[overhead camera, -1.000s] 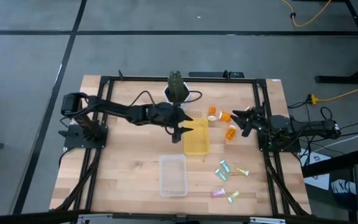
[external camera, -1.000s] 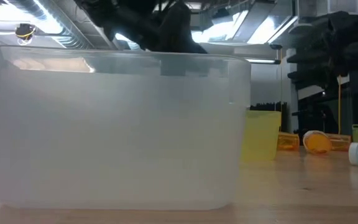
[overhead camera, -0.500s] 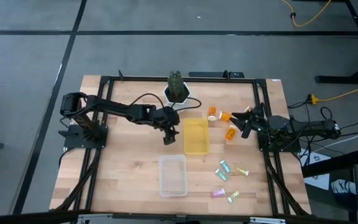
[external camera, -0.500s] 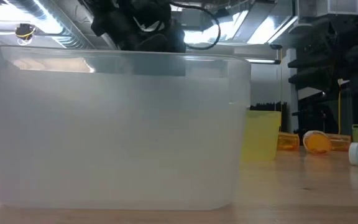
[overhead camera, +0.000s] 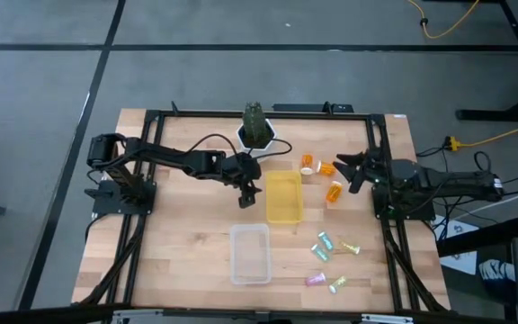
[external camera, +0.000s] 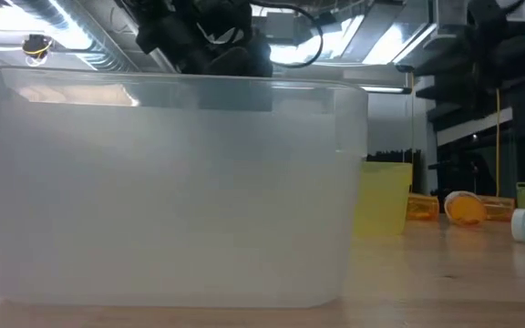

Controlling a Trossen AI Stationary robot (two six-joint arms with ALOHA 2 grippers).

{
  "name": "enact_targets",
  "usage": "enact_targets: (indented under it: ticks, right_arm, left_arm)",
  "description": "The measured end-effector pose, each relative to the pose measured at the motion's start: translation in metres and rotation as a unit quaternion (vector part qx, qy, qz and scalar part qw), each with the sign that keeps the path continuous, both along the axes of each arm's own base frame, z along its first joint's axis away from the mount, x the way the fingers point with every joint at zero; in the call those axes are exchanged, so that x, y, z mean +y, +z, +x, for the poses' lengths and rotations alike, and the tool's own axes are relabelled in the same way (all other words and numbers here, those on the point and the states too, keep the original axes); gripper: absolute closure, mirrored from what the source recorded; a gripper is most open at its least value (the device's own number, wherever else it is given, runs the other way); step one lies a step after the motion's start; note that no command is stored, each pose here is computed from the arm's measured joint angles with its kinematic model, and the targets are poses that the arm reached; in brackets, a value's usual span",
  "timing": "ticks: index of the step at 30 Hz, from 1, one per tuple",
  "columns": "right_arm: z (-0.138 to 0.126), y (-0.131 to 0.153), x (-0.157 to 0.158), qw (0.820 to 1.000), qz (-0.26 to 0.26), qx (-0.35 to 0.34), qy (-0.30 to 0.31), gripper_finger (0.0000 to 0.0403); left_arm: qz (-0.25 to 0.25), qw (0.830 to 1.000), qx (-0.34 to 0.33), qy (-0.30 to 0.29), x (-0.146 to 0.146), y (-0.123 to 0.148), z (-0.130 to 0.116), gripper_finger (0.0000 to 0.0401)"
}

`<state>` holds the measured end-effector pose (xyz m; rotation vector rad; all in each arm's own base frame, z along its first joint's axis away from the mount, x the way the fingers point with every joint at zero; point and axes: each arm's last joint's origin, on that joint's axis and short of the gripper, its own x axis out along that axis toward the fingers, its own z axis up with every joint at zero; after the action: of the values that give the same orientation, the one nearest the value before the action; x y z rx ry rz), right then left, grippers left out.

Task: Pick and place medicine bottles into bin by pill shape (circle, oval)
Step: Put the large orange pill bottle into the transparent bin

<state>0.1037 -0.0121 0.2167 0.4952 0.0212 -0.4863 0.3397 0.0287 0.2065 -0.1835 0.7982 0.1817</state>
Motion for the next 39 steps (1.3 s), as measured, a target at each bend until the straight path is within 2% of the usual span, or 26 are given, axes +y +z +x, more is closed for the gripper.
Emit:
enact_targets:
  ticks: [5,9,15,25,34,39]
  right_arm:
    - [0.005,0.023,-0.007,0.990,0.036,0.128,-0.041,0.0185]
    - [0.016,0.028,-0.013,0.967,0.076,0.233,-0.071,0.0185]
    - [0.036,0.035,-0.031,0.930,0.109,0.328,-0.129,0.0185]
    - [0.051,0.058,-0.065,0.894,0.135,0.379,-0.196,0.0185]
    - [0.045,0.050,-0.095,0.854,0.211,0.435,-0.193,0.0185]
    - [0.047,0.041,-0.108,0.841,0.213,0.470,-0.162,0.0185]
  left_arm:
    - [0.002,1.000,-0.013,0.000,0.000,0.002,0.002,0.0190]
    - [0.003,1.000,-0.018,0.000,0.000,0.002,0.003,0.0190]
    - [0.004,1.000,-0.018,0.001,0.000,0.002,0.002,0.0190]
    - [0.012,1.000,-0.016,-0.008,0.000,0.002,0.002,0.0190]
    - [0.022,0.999,-0.015,-0.018,0.000,0.002,0.002,0.0190]
    - [0.022,0.999,-0.015,-0.018,0.000,0.002,0.002,0.0189]
